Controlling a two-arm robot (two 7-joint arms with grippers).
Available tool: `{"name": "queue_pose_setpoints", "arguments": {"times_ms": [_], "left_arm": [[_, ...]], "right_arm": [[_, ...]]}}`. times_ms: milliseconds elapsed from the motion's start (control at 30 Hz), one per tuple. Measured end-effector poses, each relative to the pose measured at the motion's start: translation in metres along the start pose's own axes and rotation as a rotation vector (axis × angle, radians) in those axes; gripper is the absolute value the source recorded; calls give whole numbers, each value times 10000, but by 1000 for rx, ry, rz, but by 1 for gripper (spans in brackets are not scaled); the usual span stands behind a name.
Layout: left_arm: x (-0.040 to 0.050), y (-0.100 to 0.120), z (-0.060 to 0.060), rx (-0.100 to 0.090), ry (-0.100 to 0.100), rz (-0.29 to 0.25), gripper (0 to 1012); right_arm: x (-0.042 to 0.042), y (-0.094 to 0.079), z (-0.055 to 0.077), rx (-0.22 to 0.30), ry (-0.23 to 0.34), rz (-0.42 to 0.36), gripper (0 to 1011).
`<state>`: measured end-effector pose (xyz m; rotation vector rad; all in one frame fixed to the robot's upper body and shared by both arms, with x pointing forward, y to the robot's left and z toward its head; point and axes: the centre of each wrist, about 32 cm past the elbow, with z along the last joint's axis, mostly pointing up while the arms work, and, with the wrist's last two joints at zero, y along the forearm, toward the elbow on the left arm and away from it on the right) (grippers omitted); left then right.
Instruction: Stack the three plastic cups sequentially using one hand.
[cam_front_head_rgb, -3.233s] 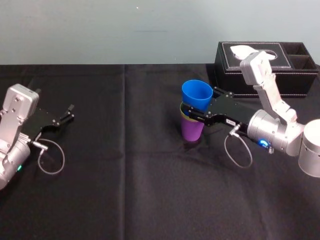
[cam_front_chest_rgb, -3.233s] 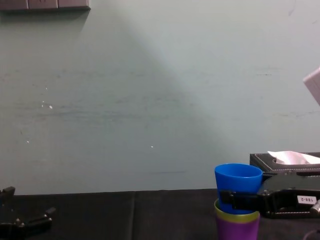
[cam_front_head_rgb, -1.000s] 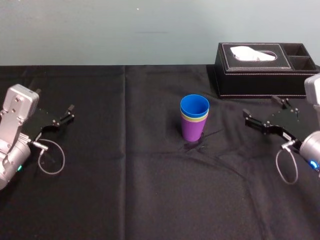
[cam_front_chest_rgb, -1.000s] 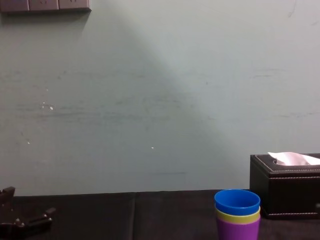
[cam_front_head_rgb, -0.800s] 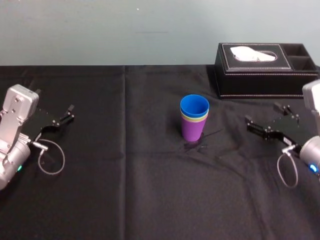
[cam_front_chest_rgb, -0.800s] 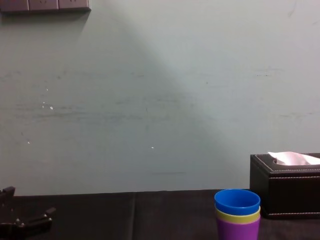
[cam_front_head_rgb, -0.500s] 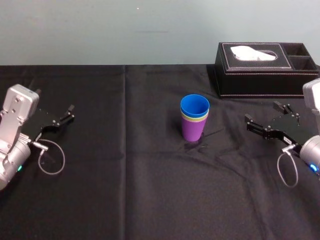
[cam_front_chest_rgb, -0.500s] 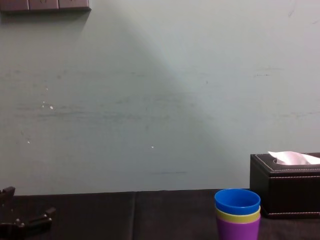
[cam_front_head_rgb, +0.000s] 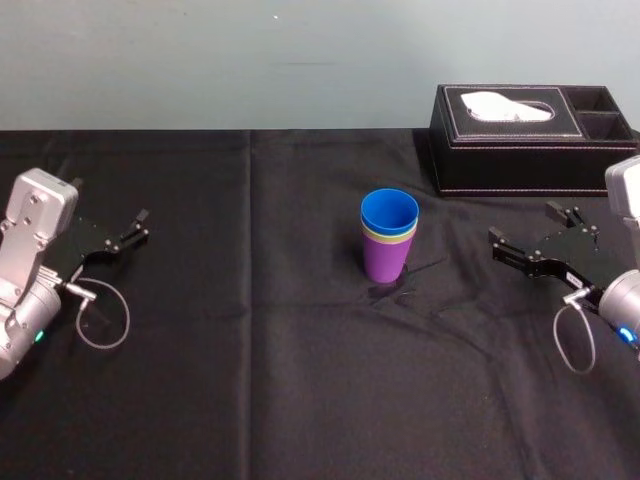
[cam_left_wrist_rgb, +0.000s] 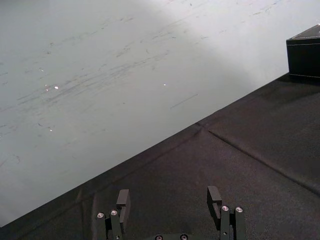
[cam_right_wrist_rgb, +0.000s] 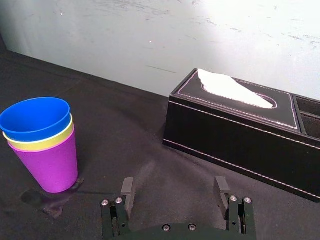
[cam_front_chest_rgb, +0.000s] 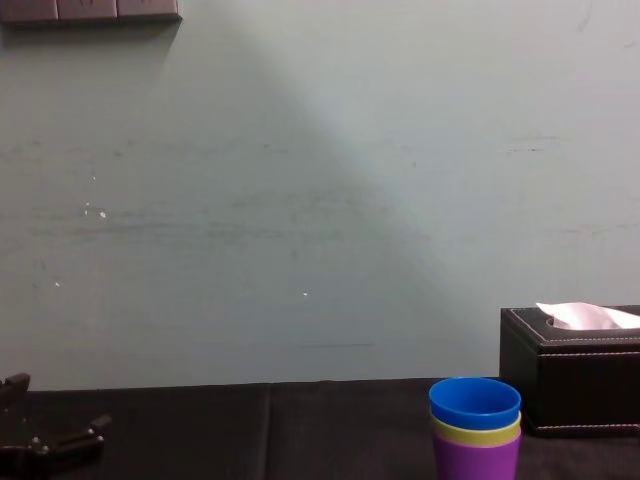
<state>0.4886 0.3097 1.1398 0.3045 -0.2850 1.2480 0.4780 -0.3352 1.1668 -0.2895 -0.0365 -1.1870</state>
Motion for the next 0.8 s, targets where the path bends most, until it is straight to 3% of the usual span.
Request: {"name": "queue_pose_setpoints", "arguments": {"times_ms": [800], "left_arm": [[0, 0, 0, 0, 0, 0, 1011]], "right_arm": [[0, -1, 6, 2, -1, 0, 1000]]}}
